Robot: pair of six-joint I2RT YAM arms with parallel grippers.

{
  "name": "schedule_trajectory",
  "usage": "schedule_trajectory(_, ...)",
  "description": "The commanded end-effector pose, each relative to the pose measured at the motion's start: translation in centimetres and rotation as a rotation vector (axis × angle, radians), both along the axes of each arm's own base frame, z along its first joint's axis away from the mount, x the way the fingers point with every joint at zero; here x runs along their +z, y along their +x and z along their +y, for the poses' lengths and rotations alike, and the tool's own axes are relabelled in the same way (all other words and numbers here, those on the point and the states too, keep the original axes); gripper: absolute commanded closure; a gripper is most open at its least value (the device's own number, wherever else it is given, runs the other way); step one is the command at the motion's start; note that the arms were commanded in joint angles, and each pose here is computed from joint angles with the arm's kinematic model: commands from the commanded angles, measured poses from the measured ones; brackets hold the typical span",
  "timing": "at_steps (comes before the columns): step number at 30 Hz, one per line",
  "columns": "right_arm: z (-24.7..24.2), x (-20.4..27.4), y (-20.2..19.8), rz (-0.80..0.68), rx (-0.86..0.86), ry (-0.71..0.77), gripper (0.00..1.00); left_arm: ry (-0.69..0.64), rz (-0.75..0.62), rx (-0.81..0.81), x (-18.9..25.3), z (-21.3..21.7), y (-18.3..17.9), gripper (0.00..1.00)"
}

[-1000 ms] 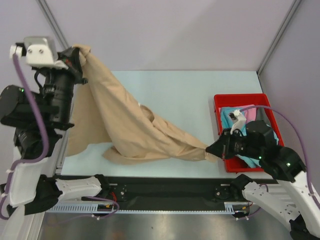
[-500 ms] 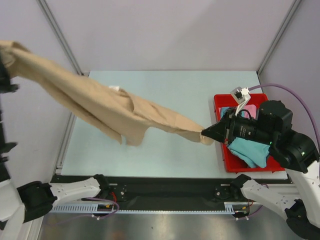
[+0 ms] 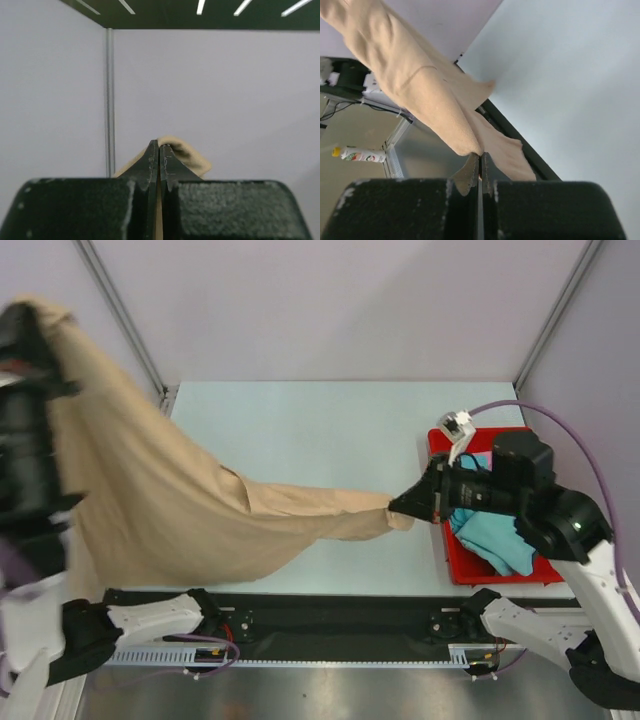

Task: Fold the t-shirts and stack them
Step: Flatten the tshirt out

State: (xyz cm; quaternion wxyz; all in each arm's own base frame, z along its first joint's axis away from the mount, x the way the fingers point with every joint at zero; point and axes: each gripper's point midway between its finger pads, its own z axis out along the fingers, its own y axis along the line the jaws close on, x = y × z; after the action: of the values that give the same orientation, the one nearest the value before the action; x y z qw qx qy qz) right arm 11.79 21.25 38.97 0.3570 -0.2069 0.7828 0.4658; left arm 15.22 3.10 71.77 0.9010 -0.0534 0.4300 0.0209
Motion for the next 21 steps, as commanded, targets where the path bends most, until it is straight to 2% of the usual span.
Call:
schedule_trajectory(1, 1.5, -2.8, 3.7, 0.065, -0.06, -0.036, 1.0, 0.282, 0.185, -0.007, -5.2, -11.3, 12.4, 1.0)
schedule_trajectory(2, 1.9, -3.3, 4.7, 0.073, -0.068, -0.033, 1.0, 0.214, 0.213, -0.062, -6.4, -12.0, 14.4, 1.0)
schedule_trajectory(3, 1.9, -3.9, 5.4, 0.099, -0.087, -0.025, 1.0, 0.247, 0.292, -0.08, -9.8, -13.8, 18.6, 1.0)
schedule_trajectory(4, 1.5, -5.3, 6.6, 0.133, -0.12, -0.033, 1.0, 0.233, 0.31, -0.046, -10.8, -12.6, 21.1, 1.0)
schedule_trajectory(6, 1.6, -6.6, 9.1, 0.163, -0.157, -0.034, 1.0, 0.236, 0.367, -0.089, -14.1, -14.2, 25.9, 1.0)
schedule_trajectory(7, 1.5, -7.3, 10.2, 0.176, -0.175, -0.042, 1.0, 0.252, 0.441, -0.075, -17.7, -14.7, 30.7, 1.0)
schedule_trajectory(10, 1.2, -10.3, 14.5, 0.238, -0.242, -0.077, 1.0, 0.237, 0.494, -0.129, -21.1, -15.4, 37.0, 1.0)
schedule_trajectory(11, 1.1, -10.7, 15.7, 0.241, -0.256, -0.083, 1.0, 0.23, 0.576, -0.165, -25.8, -16.7, 41.0, 1.0)
schedule_trajectory(12, 1.2, -11.7, 16.5, 0.259, -0.259, -0.095, 1.0, 0.242, 0.607, -0.213, -28.0, -17.6, 43.1, 1.0)
schedule_trajectory(13, 1.2, -13.6, 17.9, 0.294, -0.284, -0.13, 1.0, 0.227, 0.584, -0.213, -27.3, -17.3, 44.5, 1.0)
schedule_trajectory(14, 0.9, -14.4, 19.0, 0.306, -0.308, -0.147, 1.0, 0.222, 0.619, -0.226, -31.1, -18.0, 48.0, 1.0)
schedule_trajectory(16, 0.3, -17.5, 21.2, 0.363, -0.369, -0.208, 1.0, 0.189, 0.633, -0.246, -34.6, -17.8, 50.4, 1.0)
schedule_trajectory(17, 0.1, -18.5, 22.0, 0.383, -0.389, -0.225, 1.0, 0.142, 0.676, -0.256, -38.3, -17.9, 52.1, 1.0)
schedule_trajectory(20, -0.6, -21.4, 23.9, 0.445, -0.426, -0.306, 1.0, 0.066, 0.679, -0.24, -40.5, -17.0, 54.0, 1.0)
schedule_trajectory(21, -0.8, -22.0, 24.5, 0.449, -0.435, -0.327, 1.0, 0.053, 0.692, -0.246, -41.7, -17.1, 54.5, 0.96)
